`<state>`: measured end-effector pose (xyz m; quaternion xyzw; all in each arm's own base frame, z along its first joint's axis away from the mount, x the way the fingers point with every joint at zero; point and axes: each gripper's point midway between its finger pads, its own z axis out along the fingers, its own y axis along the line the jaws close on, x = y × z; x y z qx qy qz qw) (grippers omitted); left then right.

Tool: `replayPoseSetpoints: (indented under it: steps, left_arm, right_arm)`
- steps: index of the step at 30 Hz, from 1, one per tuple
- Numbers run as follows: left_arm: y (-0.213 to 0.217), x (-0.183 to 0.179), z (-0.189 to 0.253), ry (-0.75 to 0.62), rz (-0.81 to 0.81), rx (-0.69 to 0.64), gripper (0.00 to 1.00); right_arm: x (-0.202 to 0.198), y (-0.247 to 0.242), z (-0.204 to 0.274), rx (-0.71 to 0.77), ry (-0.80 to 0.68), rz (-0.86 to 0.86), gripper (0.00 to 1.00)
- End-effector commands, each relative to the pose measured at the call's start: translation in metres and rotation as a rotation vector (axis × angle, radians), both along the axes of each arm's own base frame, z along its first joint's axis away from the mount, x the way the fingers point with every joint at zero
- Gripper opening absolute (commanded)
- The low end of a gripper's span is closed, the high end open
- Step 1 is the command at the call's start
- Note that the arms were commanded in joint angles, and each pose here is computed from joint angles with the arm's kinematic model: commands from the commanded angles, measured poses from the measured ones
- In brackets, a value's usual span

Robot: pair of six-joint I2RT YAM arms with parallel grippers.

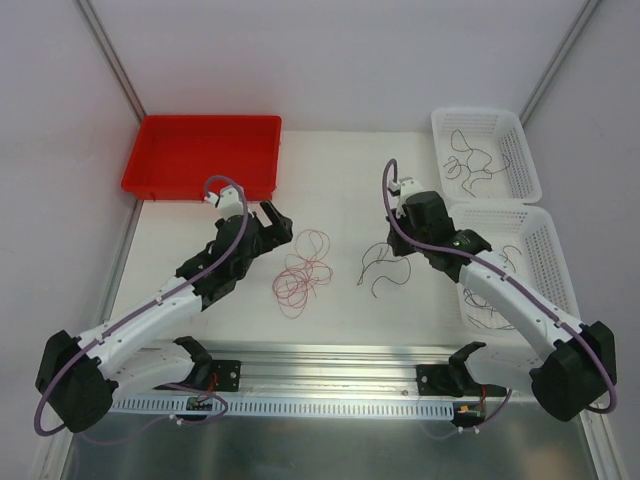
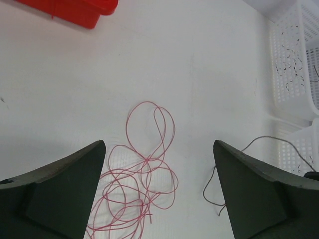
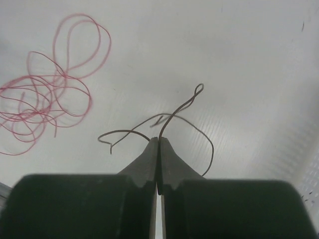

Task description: Untangle the cables

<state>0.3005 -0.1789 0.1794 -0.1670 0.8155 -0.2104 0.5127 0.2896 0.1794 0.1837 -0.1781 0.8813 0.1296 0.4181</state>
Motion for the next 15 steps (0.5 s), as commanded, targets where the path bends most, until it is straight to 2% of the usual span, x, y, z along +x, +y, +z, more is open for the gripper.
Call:
replayPoseSetpoints:
  steps: [1, 3, 6, 7, 9, 10, 12, 13, 15]
  left_arm:
    - [0.022, -0.007, 0.022, -0.036, -0.017, 0.119, 0.92]
    - [0.026, -0.010, 0.029, -0.052, -0.027, 0.135, 0.93]
    - [0.032, -0.013, 0.043, -0.085, -0.046, 0.150, 0.94]
    - [0.031, -0.015, 0.052, -0.100, -0.060, 0.146, 0.95]
    - [0.033, -0.015, 0.062, -0.120, -0.079, 0.172, 0.96]
    - [0.033, -0.015, 0.064, -0.123, -0.092, 0.181, 0.96]
    - [0.035, -0.015, 0.069, -0.130, -0.117, 0.224, 0.97]
    - [0.034, -0.014, 0.076, -0.143, -0.124, 0.231, 0.97]
    - [0.035, -0.013, 0.083, -0.155, -0.148, 0.272, 0.98]
  right_arm:
    - [0.006, -0.009, -0.016, 0.045, 0.006, -0.132, 0.01]
    - [-0.002, -0.013, -0.038, 0.044, 0.081, -0.186, 0.02]
    - [-0.013, -0.028, -0.072, 0.002, 0.167, -0.288, 0.13]
    - [-0.015, -0.036, -0.080, -0.024, 0.178, -0.322, 0.24]
    - [-0.020, -0.047, -0.096, -0.059, 0.206, -0.384, 0.35]
    - [-0.021, -0.051, -0.100, -0.076, 0.218, -0.406, 0.43]
    - [-0.023, -0.058, -0.106, -0.096, 0.235, -0.464, 0.53]
    - [-0.024, -0.064, -0.112, -0.129, 0.247, -0.492, 0.62]
    - [-0.025, -0.068, -0.115, -0.149, 0.257, -0.528, 0.70]
